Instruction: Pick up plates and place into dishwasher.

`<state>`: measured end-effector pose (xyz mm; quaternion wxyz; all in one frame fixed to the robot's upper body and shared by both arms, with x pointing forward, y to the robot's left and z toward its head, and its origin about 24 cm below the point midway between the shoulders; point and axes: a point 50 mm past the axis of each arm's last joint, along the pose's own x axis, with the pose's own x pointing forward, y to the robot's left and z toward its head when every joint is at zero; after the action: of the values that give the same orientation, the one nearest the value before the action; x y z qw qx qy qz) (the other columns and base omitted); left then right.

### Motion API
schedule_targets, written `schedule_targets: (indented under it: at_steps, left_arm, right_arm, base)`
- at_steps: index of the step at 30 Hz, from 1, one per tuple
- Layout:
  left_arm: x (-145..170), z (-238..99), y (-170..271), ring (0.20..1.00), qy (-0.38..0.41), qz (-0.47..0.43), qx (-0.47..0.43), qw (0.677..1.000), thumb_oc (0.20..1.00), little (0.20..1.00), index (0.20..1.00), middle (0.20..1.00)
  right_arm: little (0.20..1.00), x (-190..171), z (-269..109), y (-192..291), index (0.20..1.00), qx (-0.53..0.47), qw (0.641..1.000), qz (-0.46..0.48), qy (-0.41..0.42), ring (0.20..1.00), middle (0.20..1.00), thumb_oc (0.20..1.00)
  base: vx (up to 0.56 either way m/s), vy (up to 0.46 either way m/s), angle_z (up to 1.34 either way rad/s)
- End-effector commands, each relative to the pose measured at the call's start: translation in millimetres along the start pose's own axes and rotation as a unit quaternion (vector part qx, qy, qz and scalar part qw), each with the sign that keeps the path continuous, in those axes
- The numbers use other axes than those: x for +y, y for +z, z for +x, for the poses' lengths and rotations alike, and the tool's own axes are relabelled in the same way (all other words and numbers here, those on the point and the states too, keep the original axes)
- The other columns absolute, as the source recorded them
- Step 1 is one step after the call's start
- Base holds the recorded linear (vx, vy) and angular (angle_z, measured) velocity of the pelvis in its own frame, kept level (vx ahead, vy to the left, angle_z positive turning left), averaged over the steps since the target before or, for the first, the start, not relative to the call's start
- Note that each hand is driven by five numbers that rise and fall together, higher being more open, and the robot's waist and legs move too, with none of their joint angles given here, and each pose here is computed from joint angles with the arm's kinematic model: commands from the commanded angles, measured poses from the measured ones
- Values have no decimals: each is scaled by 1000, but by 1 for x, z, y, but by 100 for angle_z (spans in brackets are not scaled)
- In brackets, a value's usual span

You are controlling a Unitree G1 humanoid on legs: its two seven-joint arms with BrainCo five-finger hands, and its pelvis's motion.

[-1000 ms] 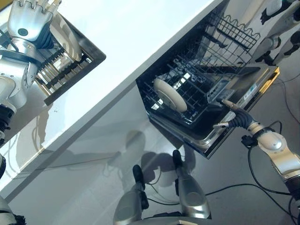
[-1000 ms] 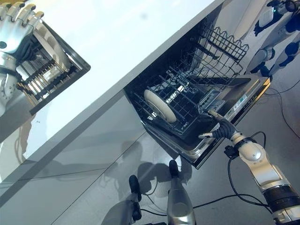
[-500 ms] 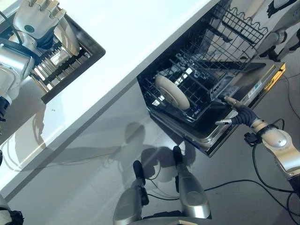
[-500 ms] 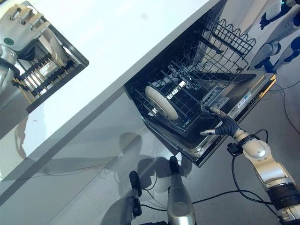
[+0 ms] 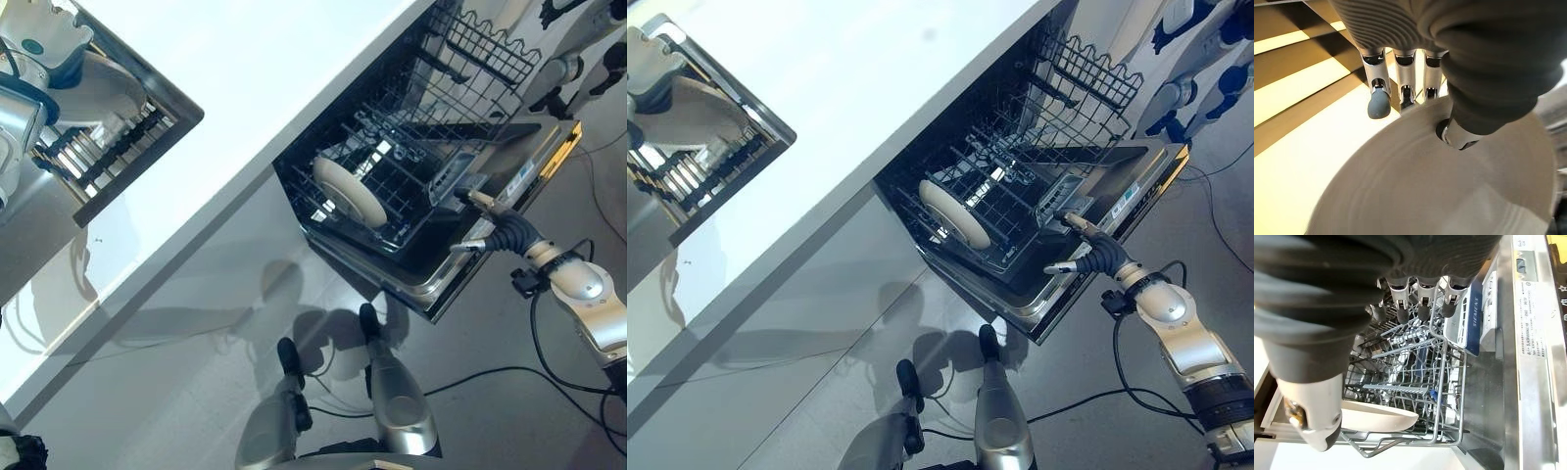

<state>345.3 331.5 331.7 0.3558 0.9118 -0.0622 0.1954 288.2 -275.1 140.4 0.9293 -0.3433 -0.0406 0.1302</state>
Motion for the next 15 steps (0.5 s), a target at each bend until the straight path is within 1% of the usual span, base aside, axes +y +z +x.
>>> schedule_targets:
  at_steps: [1, 4, 8, 10, 11, 14, 15]
  left_arm:
    - [-1, -4, -34, 200, -1, 21, 54, 998, 200, 200, 200, 200]
    - [-4, -7, -36, 200, 23, 10, 65, 998, 200, 200, 200, 200]
    - [1, -10, -42, 200, 87, -58, 101, 989, 200, 200, 200, 200]
    - [5, -12, -46, 200, 128, -120, 127, 976, 200, 200, 200, 200]
    - [6, -13, -47, 200, 150, -170, 141, 964, 200, 200, 200, 200]
    - [5, -16, -38, 200, 187, -249, 143, 940, 200, 200, 200, 200]
    - [5, -17, -30, 200, 207, -289, 139, 924, 200, 200, 200, 200]
  right_arm:
    - [1000, -46, -1, 46, 1000, -94, 993, -38, -64, 1000, 1000, 1000]
    - [1000, -48, -3, 48, 1000, -99, 992, -42, -60, 1000, 1000, 1000]
    - [1000, -48, -5, 47, 1000, -102, 992, -41, -62, 1000, 1000, 1000]
    - [1000, -43, -6, 44, 1000, -105, 992, -36, -65, 1000, 1000, 1000]
    - [1000, -40, -8, 43, 1000, -108, 991, -35, -66, 1000, 1000, 1000]
    - [1000, -33, -12, 45, 1000, -128, 989, -33, -61, 1000, 1000, 1000]
    - [1000, -28, -14, 48, 1000, -147, 987, -26, -62, 1000, 1000, 1000]
  base:
    - [0, 0, 0]
    - [0, 0, 0]
    - [-4, -16, 2]
    - [-3, -74, 4]
    - [6, -93, 3]
    - [2, -95, 3]
    - [9, -107, 3]
